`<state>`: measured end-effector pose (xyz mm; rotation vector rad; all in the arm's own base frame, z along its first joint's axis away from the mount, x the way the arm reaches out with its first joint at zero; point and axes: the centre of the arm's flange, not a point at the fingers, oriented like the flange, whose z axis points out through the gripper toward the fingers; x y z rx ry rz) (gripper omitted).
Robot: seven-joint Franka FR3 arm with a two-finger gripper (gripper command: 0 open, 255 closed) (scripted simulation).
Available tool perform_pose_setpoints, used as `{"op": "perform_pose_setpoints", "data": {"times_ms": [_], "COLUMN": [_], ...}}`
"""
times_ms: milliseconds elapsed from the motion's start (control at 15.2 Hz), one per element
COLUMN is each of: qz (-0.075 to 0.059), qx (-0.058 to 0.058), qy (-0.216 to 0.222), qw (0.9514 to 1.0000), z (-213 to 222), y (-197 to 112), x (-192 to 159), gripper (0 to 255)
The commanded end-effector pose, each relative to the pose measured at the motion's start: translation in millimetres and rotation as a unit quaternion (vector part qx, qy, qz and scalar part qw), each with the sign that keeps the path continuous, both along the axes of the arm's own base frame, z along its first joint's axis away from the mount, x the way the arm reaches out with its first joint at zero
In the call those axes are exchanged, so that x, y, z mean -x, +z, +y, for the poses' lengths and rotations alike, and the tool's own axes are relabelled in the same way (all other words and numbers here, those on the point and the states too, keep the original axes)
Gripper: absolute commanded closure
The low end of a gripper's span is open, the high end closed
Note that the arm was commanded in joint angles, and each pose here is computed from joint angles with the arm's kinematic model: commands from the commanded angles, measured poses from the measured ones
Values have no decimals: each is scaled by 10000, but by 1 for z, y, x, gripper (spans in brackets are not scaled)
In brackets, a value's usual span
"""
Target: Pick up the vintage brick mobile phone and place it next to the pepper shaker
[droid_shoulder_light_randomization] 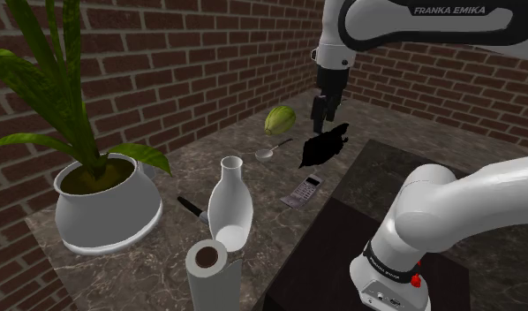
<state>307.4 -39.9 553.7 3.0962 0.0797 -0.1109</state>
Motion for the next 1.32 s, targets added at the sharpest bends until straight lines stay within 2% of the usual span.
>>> {"op": "perform_pose_setpoints", "data": {"times_ms": [0, 66, 132, 198, 264, 330, 396, 462, 528, 660, 792, 924, 990, 1254], "qz": [0, -5, -11, -16, -21, -26, -31, -36, -41, -51, -60, -69, -72, -72], "qx": [0, -26, -52, -78, -104, -130, -155, -180, -205, -253, -299, -342, -356, -356], "qy": [0, 457, 913, 1367, 1818, 2266, 2708, 3145, 3576, 4413, 5214, 5970, 6216, 6216], "qw": [10000, 9990, 9958, 9906, 9833, 9739, 9625, 9491, 9337, 8970, 8528, 8015, 7825, 7825], "z": [0, 1, 2, 3, 4, 5, 7, 8, 9, 11, 12, 14, 14, 14], "y": [0, -13, -26, -39, -52, -66, -79, -92, -105, -131, -157, -183, -192, -213], "x": [0, 1, 1, 2, 3, 4, 5, 6, 7, 9, 12, 15, 16, 16], "gripper": [0, 0, 0, 0, 0, 0, 0, 0, 0, 0, 0, 0, 0, 0]}}
